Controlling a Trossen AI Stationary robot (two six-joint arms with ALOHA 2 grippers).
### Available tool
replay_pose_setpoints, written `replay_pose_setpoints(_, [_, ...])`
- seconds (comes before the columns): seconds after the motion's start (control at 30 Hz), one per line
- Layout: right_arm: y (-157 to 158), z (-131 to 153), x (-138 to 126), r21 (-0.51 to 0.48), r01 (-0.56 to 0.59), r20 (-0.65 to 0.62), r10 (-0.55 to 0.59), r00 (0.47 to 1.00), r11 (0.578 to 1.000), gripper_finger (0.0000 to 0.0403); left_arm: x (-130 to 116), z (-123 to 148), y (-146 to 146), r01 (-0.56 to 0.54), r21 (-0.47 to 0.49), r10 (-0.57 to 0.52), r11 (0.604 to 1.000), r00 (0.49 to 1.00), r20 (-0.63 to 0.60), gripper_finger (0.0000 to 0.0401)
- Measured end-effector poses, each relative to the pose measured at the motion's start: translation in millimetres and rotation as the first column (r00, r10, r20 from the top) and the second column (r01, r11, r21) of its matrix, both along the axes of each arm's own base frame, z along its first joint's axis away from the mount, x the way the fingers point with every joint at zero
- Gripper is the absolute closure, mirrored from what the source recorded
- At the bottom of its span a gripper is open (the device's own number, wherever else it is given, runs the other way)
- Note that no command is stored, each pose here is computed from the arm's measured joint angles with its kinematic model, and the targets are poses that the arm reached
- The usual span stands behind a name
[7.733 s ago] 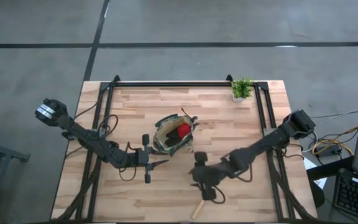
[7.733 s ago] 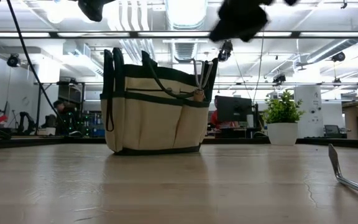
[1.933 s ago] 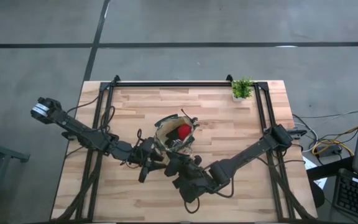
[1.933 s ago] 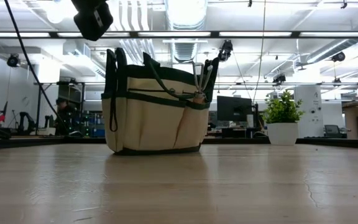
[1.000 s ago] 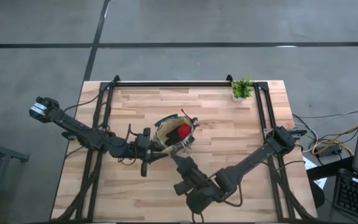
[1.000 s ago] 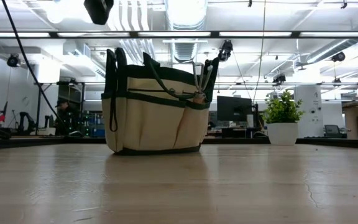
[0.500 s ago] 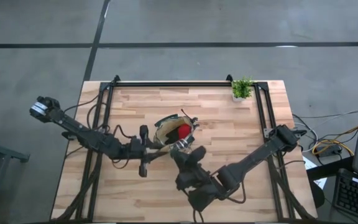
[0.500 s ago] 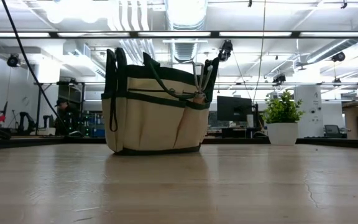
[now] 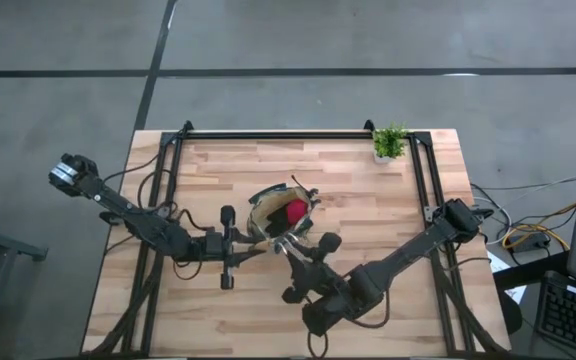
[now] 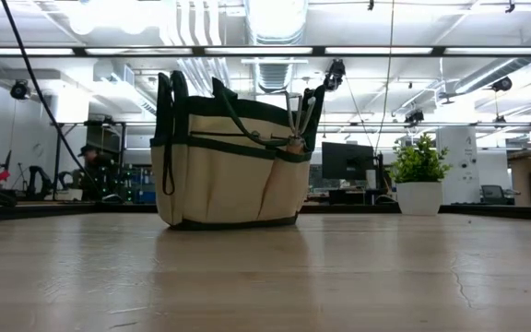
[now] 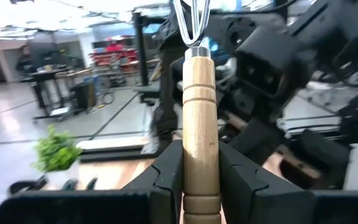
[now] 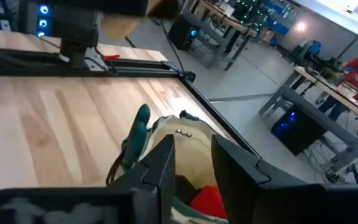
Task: Pick & Place Garden tools in Gardening bag
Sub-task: Put the brown hand rake into the brown gardening bag
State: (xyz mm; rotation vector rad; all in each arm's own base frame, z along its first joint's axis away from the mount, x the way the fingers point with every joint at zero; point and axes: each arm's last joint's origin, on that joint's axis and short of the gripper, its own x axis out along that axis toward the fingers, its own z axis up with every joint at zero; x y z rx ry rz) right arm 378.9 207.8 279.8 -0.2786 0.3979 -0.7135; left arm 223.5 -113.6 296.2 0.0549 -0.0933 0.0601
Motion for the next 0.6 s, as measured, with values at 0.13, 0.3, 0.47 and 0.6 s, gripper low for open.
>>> replay_pose_setpoints(0.13, [-11,-6,6,-0.030,0.013,-0.030,-0.014,0.999,0.999,0.0291,-2,-6,2,-0.049,-0.007,0.049,0.999,0.999,0.004,0.0325])
replay_pose_setpoints(0.3, [-30,-13,13,-0.089,0.042,-0.095,-0.051,0.994,0.995,0.0297,-3,-10,3,-0.061,-0.005,0.061,0.998,0.998,0.004,0.0322])
replay_pose_setpoints(0.47, [-44,-22,22,0.072,-0.020,-0.136,0.029,0.990,0.997,0.0304,-3,-10,2,-0.062,0.004,0.062,0.998,0.998,0.003,0.0323])
replay_pose_setpoints(0.6, [-38,-21,30,0.248,-0.183,-0.121,0.218,0.968,0.951,0.0293,-4,-10,0,-0.053,0.014,0.053,0.999,0.999,0.002,0.0323])
